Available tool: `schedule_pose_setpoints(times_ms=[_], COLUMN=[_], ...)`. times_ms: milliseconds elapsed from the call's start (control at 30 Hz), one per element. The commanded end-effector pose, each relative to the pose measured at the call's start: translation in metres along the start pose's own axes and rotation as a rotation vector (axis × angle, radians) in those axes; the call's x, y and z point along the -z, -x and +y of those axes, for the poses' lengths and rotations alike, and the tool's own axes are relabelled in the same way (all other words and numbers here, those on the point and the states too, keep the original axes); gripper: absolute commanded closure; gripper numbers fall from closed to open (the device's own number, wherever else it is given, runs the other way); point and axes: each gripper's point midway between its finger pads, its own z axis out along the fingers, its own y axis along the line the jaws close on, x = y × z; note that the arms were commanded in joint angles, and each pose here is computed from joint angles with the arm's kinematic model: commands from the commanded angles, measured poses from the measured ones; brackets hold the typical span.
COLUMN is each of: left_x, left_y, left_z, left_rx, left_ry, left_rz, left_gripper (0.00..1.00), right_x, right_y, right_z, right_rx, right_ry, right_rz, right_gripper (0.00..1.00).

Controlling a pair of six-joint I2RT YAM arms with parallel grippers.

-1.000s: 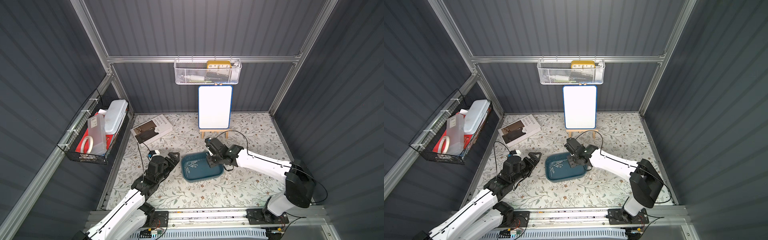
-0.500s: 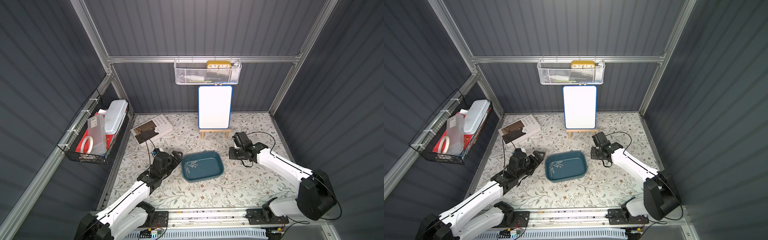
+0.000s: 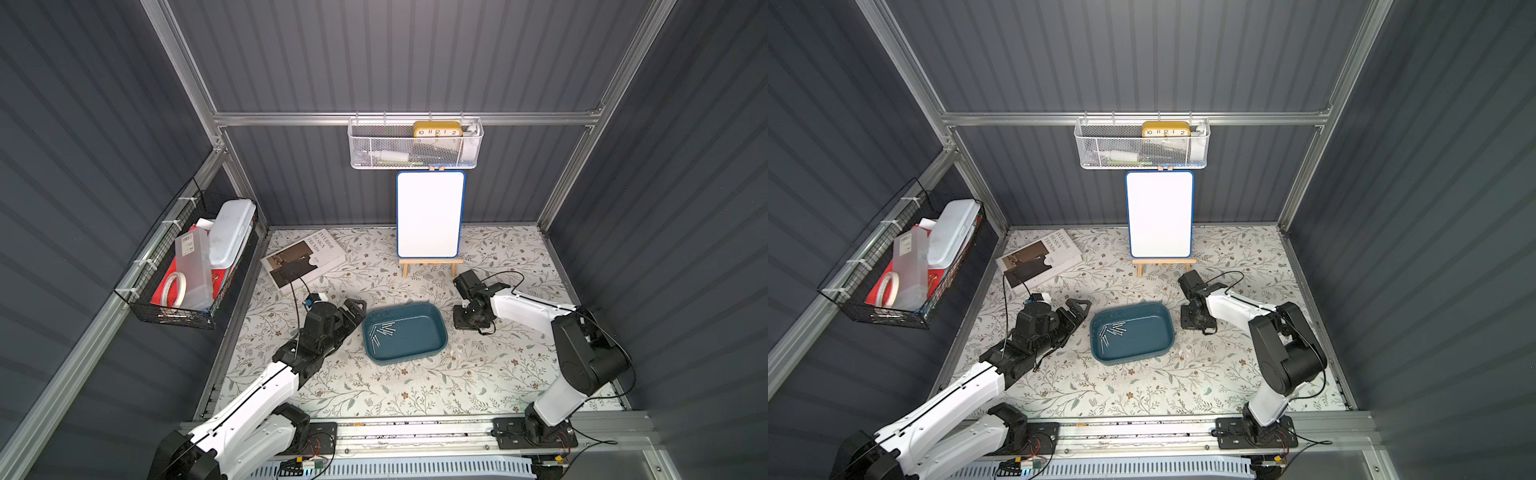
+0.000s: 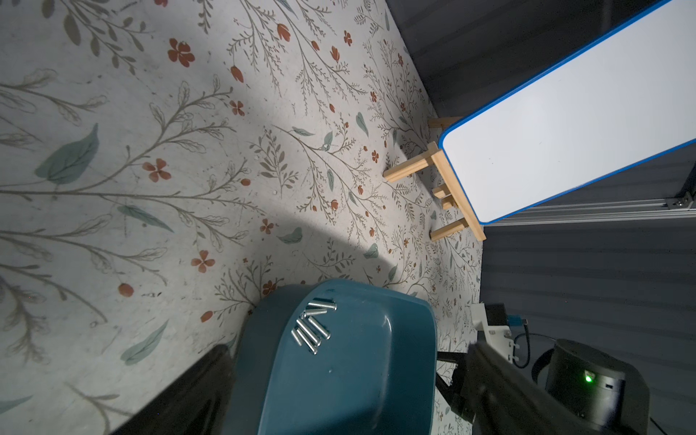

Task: Take out the screws from the storage box
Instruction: Place the screw at the center of the board.

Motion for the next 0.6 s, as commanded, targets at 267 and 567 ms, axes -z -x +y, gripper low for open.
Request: schedule_pose_setpoints(times_ms=[267,567], left_x=[0.005,0.001], left_y=[-0.009,-0.014], left_z=[-0.006,0.000], left_rx=[-0.049,-0.090], left_ry=[-0.030,0.014], left_rz=[0.051,0.090], left_gripper=[0.01,0.00], right_x=[-0.010,0.011], right_y=[-0.006,0.010], right_z=[-0.011,-0.002], right_rx=[0.019,0.047], right_ry=[-0.075,-0.039], right_rz=[0.061,0.036], right_gripper=[0.90,0.71])
